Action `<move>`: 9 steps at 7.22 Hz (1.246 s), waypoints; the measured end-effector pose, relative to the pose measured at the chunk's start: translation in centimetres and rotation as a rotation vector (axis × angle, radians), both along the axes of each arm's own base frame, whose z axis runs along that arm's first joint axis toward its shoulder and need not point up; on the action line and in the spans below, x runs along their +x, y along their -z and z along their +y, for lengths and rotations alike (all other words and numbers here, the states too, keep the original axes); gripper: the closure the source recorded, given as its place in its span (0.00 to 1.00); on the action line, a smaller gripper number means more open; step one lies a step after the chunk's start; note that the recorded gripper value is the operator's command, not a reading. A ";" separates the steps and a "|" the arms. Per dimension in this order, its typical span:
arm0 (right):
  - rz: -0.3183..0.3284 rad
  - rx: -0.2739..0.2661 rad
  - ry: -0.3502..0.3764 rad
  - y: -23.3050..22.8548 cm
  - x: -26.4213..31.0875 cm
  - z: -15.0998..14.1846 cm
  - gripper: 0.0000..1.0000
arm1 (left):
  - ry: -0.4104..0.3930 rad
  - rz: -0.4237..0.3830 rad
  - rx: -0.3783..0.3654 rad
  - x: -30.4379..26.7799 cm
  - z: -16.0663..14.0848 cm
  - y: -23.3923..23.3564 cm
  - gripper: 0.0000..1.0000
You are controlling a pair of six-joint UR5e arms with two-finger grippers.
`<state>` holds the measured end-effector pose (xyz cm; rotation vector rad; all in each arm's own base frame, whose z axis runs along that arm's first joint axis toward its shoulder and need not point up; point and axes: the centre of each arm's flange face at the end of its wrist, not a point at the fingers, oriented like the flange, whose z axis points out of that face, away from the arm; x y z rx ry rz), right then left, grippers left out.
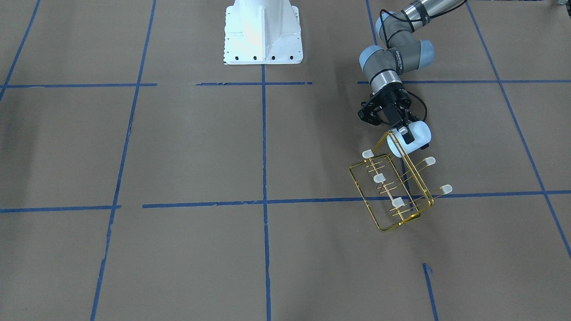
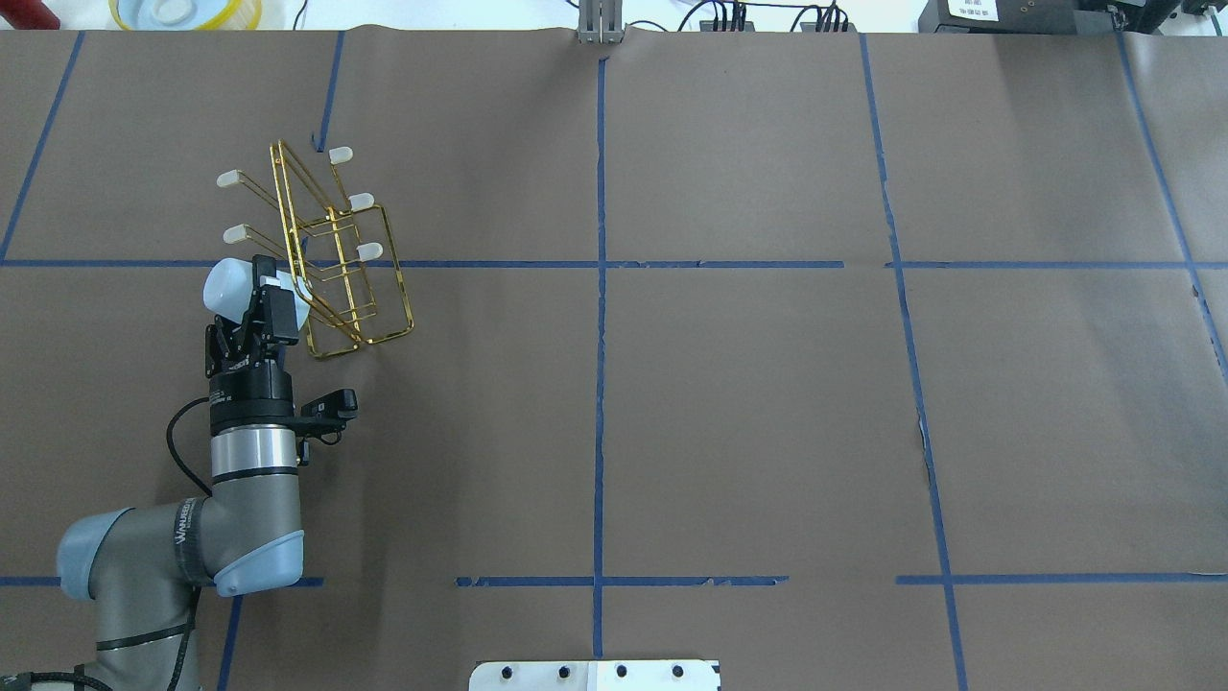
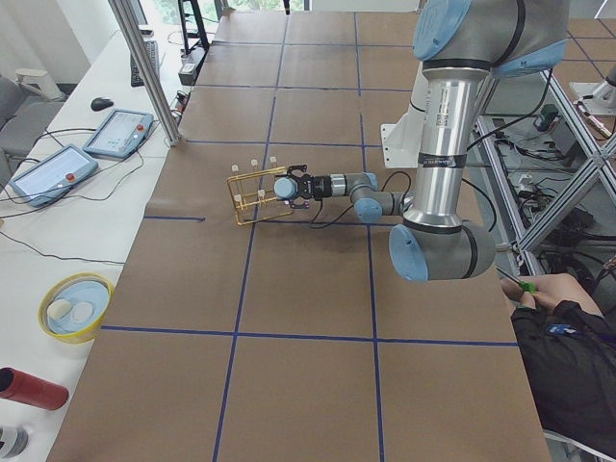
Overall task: Hang cup on cup holder
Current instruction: 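Slide the cup's opening onto a white-tipped peg of the rack, then open the left gripper to release the cup on the peg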
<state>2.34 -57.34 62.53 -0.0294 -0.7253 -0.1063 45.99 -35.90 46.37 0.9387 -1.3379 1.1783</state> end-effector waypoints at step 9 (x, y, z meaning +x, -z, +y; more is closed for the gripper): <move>0.000 0.000 0.000 0.0 0.0 0.0 0.00 | 0.004 0.075 0.016 -6.9 1.7 -0.2 0.00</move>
